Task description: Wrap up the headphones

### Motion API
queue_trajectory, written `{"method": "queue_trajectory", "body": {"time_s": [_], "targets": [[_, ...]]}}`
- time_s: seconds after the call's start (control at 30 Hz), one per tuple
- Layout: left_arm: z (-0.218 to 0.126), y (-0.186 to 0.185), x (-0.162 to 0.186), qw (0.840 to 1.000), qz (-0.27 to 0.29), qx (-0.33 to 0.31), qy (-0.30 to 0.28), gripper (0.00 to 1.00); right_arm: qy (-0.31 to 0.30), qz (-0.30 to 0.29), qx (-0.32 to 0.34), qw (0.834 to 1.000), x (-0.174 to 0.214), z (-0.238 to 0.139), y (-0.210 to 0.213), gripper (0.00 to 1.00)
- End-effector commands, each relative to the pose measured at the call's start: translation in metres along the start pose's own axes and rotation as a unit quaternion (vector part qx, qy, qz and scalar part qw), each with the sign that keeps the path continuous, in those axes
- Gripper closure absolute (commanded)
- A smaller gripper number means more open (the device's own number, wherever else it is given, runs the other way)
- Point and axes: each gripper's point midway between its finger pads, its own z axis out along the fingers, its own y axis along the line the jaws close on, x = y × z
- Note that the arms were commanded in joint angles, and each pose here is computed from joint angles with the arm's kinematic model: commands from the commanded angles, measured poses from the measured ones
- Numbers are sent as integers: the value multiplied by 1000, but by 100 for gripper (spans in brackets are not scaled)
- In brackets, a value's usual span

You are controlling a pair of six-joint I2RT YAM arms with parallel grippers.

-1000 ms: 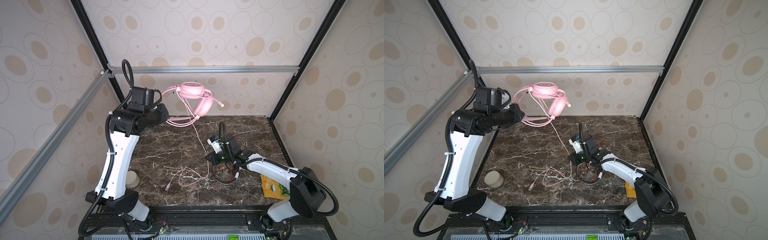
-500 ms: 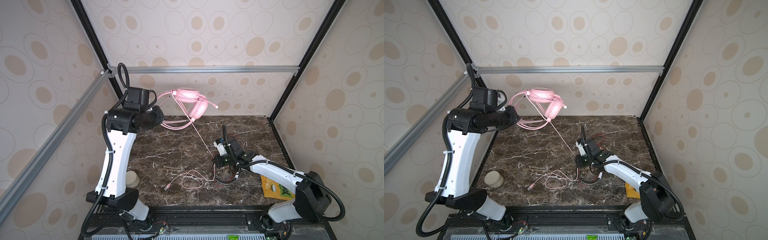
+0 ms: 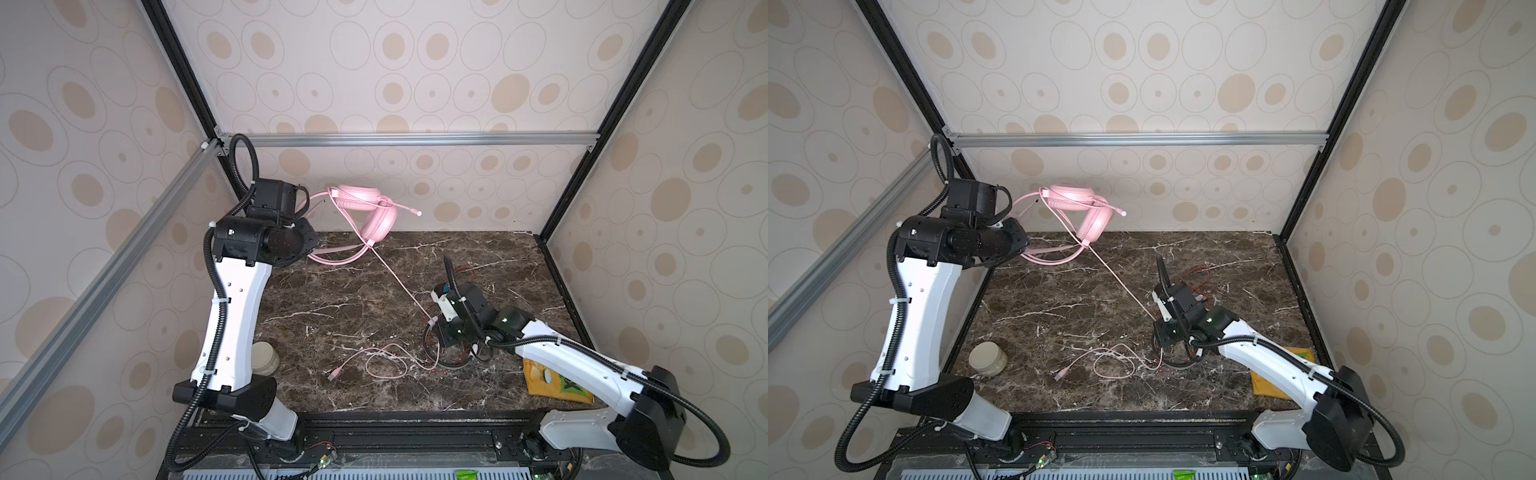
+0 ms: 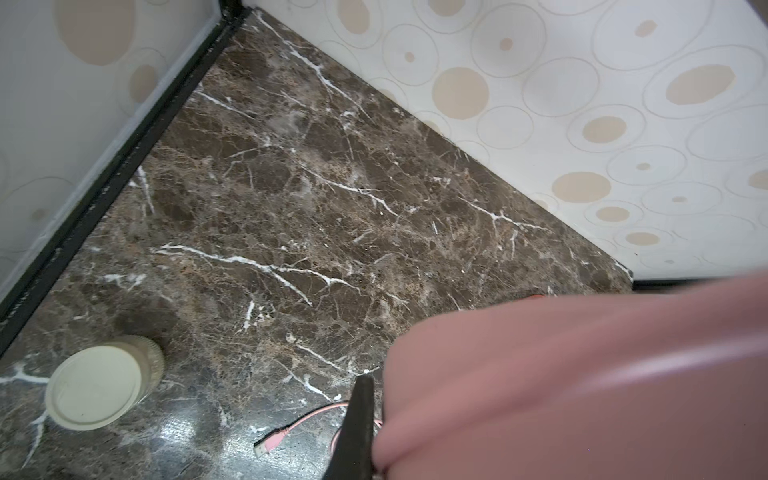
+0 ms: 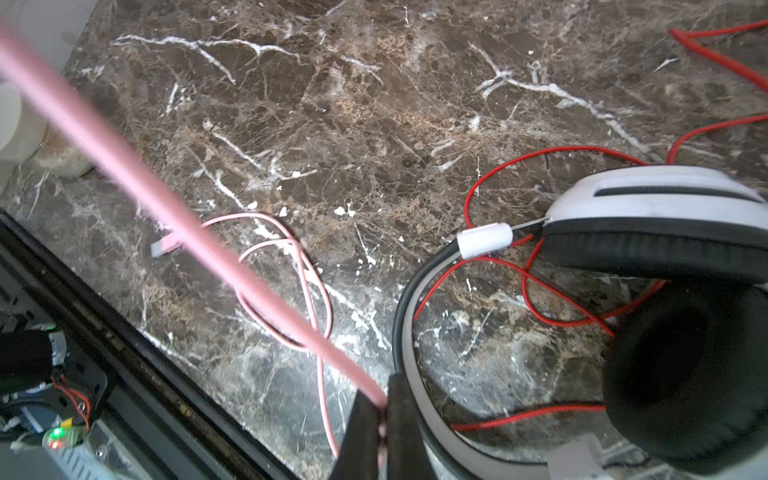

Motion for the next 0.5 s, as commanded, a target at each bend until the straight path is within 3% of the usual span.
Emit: {"method": "queue_trajectory", "body": {"time_s": [0.0, 0.13, 0.47], "targets": [[-9, 13, -28, 995, -70, -21, -72, 100, 67, -30, 54, 996, 42, -20, -18, 100], [9, 19, -17, 995, -69, -48, -51, 100, 47, -76, 44, 995, 30, -47, 6, 100], [25, 35, 2, 986, -37, -138, -87, 100, -31, -215, 78, 973, -25, -123, 68, 100]]}}
